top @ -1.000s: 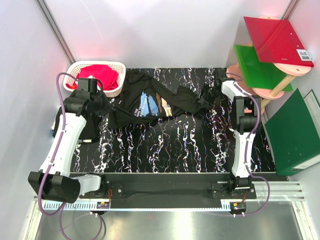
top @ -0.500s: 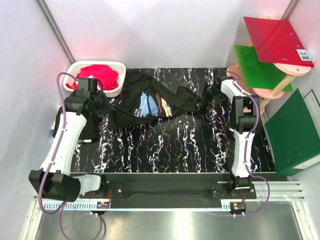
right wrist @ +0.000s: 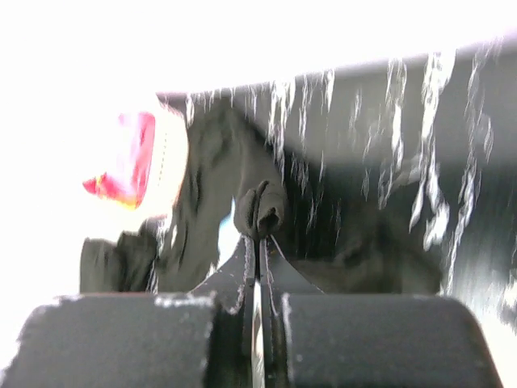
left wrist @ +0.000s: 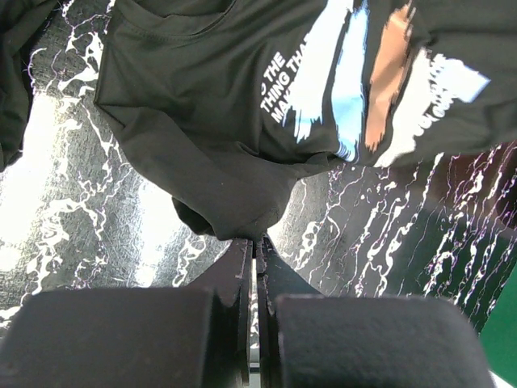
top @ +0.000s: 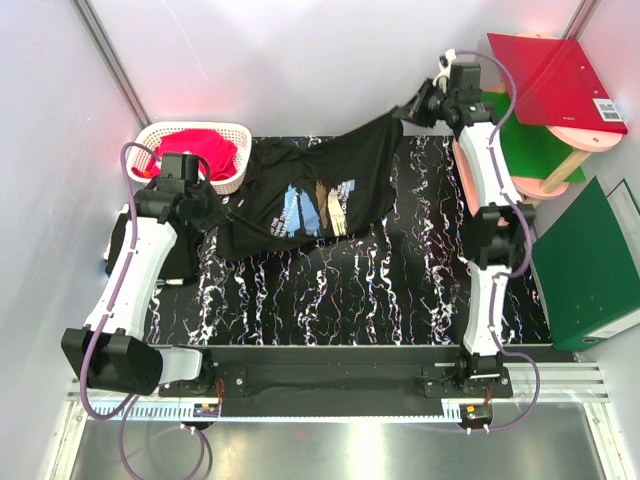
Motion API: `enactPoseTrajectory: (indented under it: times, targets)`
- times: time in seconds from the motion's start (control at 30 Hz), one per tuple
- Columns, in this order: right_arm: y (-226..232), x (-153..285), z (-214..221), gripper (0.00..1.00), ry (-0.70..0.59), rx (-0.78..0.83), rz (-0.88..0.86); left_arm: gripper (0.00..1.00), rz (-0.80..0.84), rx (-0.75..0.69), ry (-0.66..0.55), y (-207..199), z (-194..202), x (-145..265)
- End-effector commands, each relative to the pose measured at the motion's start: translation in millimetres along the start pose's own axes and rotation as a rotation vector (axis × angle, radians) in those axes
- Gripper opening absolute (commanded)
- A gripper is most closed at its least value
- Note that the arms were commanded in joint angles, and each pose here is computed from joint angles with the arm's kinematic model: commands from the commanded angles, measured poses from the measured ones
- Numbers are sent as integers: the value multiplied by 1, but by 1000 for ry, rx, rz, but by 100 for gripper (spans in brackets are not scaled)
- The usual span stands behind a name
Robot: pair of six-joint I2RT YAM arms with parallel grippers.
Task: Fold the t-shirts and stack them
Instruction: Flatten out the tshirt
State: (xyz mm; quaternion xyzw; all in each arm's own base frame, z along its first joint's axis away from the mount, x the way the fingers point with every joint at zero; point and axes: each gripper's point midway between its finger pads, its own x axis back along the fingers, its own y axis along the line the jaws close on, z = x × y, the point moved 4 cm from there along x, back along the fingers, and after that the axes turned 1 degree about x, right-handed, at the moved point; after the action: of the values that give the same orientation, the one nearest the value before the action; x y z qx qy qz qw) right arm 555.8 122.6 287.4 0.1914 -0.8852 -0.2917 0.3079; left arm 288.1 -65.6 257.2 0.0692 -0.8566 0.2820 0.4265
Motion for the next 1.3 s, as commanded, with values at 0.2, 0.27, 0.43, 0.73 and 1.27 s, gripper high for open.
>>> enactPoseTrajectory:
  times: [0.2,0.27,0.43,0.73,1.27]
  targets:
    - [-97,-92,-32,0,-232,-20,192,0,15,-37,6,5,7,23]
    - [-89,-82,-36,0,-235,-13,198,0,-10,-65,44,14,18,20]
    - [-89,-68,-12,0,-130,-30,215,0,-149,-120,293,59,74,8]
    - [-50,-1,9,0,-50,-87,198,99,-102,-92,533,75,130,11]
    - [-110,89,227,0,480,-472,401,99,160,-99,198,-47,-20,-92]
